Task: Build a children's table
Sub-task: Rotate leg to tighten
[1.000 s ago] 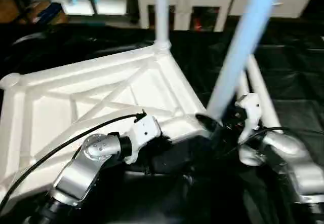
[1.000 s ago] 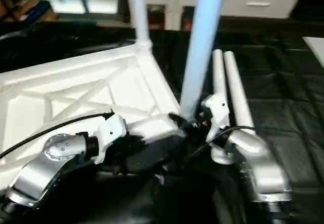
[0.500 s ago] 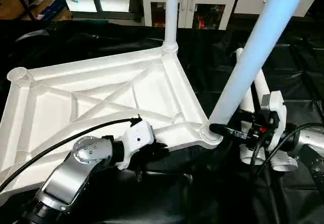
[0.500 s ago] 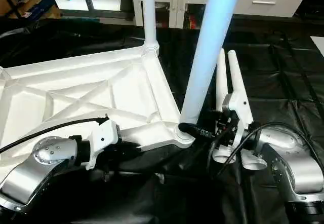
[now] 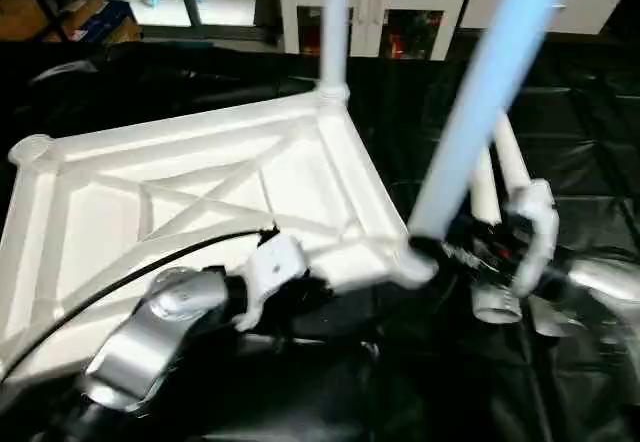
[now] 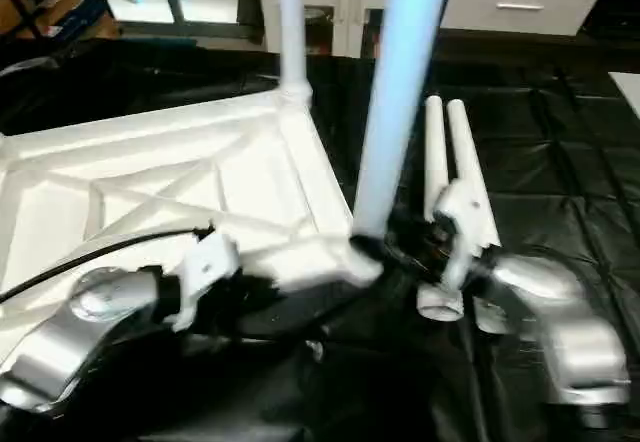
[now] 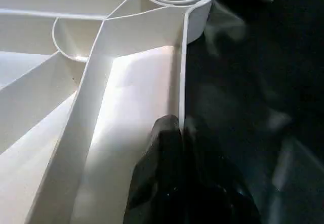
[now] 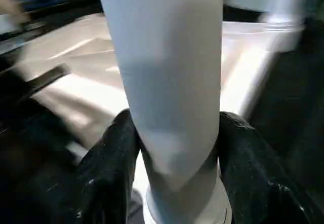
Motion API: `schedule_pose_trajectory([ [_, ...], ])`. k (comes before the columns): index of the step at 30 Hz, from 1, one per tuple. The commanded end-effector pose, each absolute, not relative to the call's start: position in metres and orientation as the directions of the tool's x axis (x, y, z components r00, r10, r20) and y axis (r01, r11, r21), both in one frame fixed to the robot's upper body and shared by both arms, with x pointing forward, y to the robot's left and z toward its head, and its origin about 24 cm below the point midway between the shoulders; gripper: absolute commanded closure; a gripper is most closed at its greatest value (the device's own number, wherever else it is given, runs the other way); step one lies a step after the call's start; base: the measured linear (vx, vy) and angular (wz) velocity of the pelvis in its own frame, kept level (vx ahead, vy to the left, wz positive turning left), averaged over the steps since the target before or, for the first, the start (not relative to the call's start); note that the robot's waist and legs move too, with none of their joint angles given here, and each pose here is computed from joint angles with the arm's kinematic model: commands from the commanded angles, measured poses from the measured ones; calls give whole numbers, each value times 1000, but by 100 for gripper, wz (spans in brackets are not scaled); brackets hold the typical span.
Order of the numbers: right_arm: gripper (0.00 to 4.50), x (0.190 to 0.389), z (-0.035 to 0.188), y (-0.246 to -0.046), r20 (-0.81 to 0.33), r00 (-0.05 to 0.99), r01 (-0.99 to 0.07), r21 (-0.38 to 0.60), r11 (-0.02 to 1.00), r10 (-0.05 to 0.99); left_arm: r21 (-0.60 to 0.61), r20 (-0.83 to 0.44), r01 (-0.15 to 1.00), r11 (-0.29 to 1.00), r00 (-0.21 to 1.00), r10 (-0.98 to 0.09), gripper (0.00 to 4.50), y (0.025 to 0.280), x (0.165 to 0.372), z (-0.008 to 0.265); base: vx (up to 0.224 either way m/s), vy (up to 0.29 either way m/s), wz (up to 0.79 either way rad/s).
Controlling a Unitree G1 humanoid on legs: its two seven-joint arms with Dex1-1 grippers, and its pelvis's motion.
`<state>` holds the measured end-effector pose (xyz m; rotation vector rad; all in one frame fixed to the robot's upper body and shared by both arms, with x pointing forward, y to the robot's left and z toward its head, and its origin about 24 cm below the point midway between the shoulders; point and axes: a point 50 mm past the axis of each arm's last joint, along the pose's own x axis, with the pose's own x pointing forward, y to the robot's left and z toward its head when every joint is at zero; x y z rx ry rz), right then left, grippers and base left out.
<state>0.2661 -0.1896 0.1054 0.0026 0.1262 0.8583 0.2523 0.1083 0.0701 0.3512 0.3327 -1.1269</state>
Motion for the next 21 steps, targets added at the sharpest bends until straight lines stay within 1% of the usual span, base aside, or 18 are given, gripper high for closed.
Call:
schedule_pose_trajectory([
  [1,256,270,77,-196,-245,746,-614,105,782,619,34,-513,906,421,377,-771,450,101,245,46,0,0,0],
  [2,257,278,64,-188,-254,831,-467,163,869,494,35,-509,861,508,453,-732,450,87,254,44,0,0,0],
  [3,257,282,57,-183,-269,864,-387,183,904,425,32,-506,831,555,492,-709,450,80,258,44,0,0,0],
  [4,257,282,57,-183,-269,864,-387,183,904,425,32,-506,831,555,492,-709,450,80,258,44,0,0,0],
  [5,258,290,46,-170,-269,913,-244,242,939,307,24,-491,793,609,540,-684,450,62,267,45,0,0,0],
  [7,258,294,39,-158,-270,928,-177,284,942,256,12,-466,789,614,548,-695,450,48,270,49,0,0,0],
  [8,258,297,32,-143,-280,933,-128,332,935,227,-1,-432,795,607,547,-717,450,32,273,54,0,0,0],
  [10,258,300,34,-128,-244,931,-181,340,923,273,13,-404,833,554,511,-759,450,23,272,59,0,0,0],
  [11,258,302,42,-119,-190,924,-261,322,910,332,24,-389,860,510,478,-787,450,22,269,62,0,0,0],
  [13,258,303,51,-120,-143,915,-327,287,900,378,30,-385,873,486,459,-801,450,27,267,62,0,0,0],
  [14,258,300,65,-124,-69,883,-437,242,866,464,55,-389,890,452,436,-812,450,38,264,61,0,0,0],
  [15,258,297,73,-128,-36,853,-504,197,841,520,67,-388,904,422,413,-824,450,45,261,60,0,0,0],
  [16,223,296,76,-130,-23,841,-530,173,831,541,71,-389,910,409,403,-829,450,47,260,60,0,0,0],
  [17,202,293,81,-138,-13,827,-556,133,821,562,66,-393,921,384,378,-838,450,54,257,59,0,0,0],
  [18,189,289,89,-149,1,801,-596,87,798,598,59,-396,938,343,337,-854,450,65,251,58,0,0,0],
  [19,189,287,92,-154,4,787,-615,72,785,617,56,-398,942,330,324,-858,450,69,249,58,54,-36,3],
  [20,168,280,100,-165,0,730,-683,34,729,684,38,-414,952,305,293,-862,450,83,244,57,54,-36,3],
  [21,168,280,100,-165,0,730,-683,34,729,684,38,-414,952,305,293,-862,450,83,244,57,87,-32,9],
])
